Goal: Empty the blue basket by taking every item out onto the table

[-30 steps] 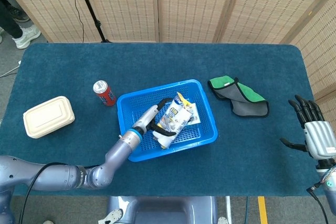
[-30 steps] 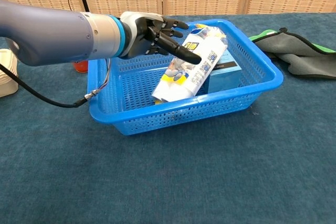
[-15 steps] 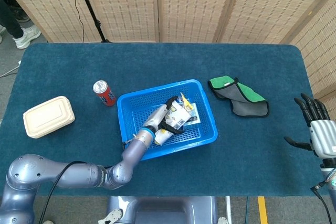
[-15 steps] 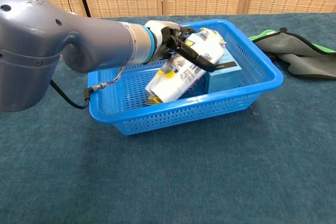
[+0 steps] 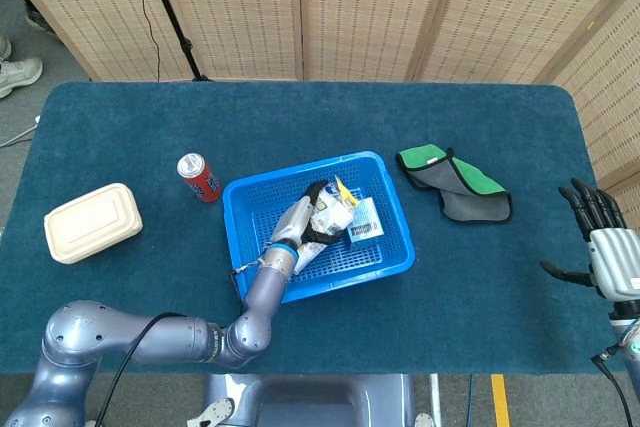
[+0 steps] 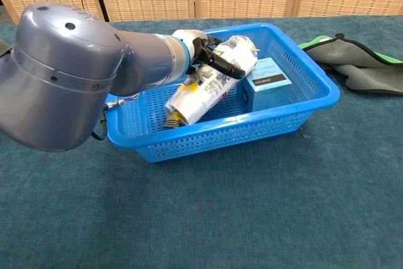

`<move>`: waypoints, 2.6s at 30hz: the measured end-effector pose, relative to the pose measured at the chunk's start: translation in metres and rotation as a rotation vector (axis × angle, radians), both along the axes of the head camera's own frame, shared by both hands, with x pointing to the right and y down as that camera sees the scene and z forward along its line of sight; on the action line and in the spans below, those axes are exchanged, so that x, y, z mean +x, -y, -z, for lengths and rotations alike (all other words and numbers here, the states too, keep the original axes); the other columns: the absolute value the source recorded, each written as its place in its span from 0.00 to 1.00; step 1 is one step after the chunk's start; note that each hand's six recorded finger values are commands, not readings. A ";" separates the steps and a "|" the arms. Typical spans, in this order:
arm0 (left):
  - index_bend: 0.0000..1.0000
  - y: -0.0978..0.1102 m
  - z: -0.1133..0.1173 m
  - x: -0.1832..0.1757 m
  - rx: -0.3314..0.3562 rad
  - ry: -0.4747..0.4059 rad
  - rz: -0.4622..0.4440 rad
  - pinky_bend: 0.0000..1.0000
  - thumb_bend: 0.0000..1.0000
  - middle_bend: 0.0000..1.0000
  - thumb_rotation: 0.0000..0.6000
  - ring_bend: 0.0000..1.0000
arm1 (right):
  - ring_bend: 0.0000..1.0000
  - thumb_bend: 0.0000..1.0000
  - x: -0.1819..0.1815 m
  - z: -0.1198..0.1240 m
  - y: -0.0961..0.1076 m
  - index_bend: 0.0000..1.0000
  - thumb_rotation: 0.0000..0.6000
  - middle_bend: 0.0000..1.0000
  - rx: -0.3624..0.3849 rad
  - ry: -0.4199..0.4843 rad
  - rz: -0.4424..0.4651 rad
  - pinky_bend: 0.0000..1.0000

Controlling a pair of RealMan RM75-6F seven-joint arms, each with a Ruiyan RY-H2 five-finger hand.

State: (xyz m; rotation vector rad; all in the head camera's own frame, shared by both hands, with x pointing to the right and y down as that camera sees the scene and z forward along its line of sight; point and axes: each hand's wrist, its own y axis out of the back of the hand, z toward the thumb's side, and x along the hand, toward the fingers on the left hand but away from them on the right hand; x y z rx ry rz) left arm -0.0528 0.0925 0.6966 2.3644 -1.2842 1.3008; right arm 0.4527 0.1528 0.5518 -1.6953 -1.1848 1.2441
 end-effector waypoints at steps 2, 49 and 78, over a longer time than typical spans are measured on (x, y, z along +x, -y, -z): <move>0.35 0.000 0.001 -0.001 0.000 0.000 0.006 0.47 0.67 0.14 1.00 0.28 | 0.00 0.00 0.000 0.000 0.000 0.00 1.00 0.00 -0.001 0.001 -0.001 0.00; 0.40 0.000 0.121 -0.280 0.275 0.225 -0.060 0.48 0.69 0.21 1.00 0.31 | 0.00 0.00 -0.033 -0.002 -0.012 0.00 1.00 0.00 0.000 0.006 0.083 0.00; 0.00 -0.055 0.066 -0.289 0.216 0.348 -0.514 0.00 0.00 0.00 1.00 0.00 | 0.00 0.00 -0.034 -0.001 -0.013 0.00 1.00 0.00 -0.006 0.007 0.095 0.00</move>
